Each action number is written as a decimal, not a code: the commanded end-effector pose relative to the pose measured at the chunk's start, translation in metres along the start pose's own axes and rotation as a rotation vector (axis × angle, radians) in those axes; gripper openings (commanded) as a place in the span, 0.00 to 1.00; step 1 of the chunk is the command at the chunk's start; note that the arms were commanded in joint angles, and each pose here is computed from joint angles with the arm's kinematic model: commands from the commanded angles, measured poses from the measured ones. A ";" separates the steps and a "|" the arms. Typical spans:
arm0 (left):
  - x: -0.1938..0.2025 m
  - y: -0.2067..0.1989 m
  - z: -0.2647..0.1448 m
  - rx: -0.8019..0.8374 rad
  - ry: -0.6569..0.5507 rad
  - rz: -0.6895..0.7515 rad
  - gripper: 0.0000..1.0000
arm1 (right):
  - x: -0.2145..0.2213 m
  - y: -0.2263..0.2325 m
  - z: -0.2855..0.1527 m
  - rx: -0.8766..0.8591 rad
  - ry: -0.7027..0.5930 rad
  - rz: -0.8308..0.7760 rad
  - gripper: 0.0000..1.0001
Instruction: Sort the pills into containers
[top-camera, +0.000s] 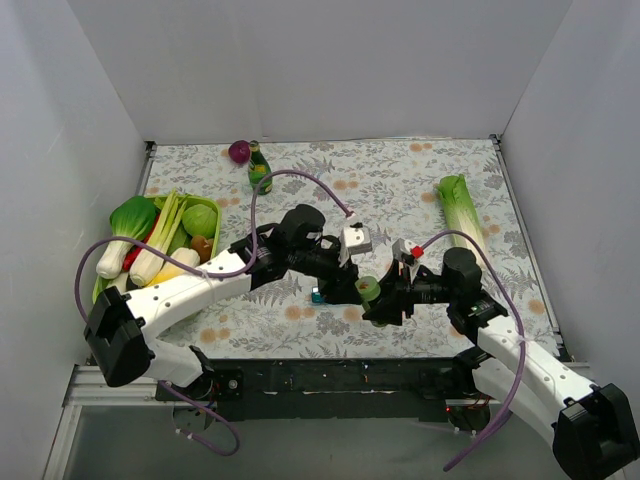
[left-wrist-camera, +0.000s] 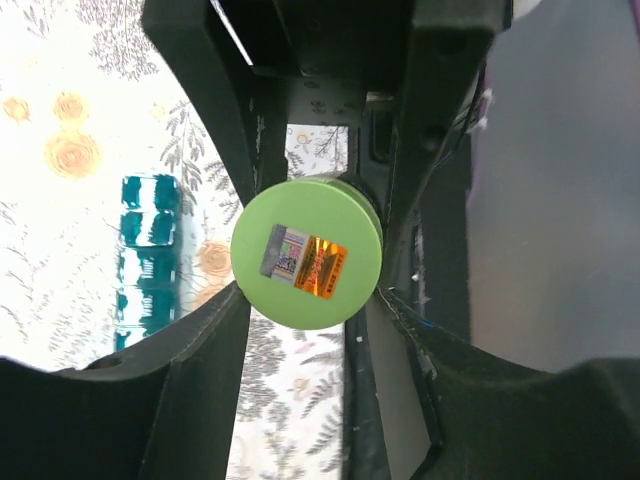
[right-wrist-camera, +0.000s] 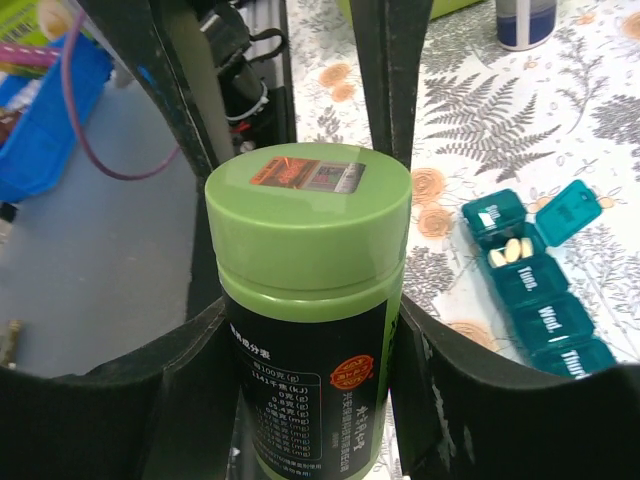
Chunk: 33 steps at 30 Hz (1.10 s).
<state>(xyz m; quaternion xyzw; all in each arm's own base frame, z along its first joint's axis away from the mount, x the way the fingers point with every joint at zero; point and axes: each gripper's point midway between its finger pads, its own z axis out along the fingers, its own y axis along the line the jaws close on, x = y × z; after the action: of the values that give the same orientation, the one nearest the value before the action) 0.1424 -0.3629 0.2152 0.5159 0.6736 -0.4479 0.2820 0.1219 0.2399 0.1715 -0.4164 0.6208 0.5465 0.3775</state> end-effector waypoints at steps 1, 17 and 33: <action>-0.019 -0.018 -0.008 0.077 -0.082 0.323 0.49 | -0.020 0.006 -0.002 -0.015 -0.074 0.087 0.01; -0.063 0.002 -0.063 -0.129 -0.293 -0.527 0.98 | -0.023 -0.013 -0.006 0.069 -0.019 -0.123 0.01; -0.036 0.010 0.004 -0.152 -0.102 -0.724 0.91 | -0.019 -0.018 -0.006 0.087 -0.007 -0.132 0.01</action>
<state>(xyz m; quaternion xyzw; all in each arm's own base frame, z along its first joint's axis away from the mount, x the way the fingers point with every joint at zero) 0.1656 -0.3704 0.2331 0.1995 0.8270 -0.4965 0.1726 0.1374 0.2322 0.1617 -0.4238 0.6379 0.5021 0.4017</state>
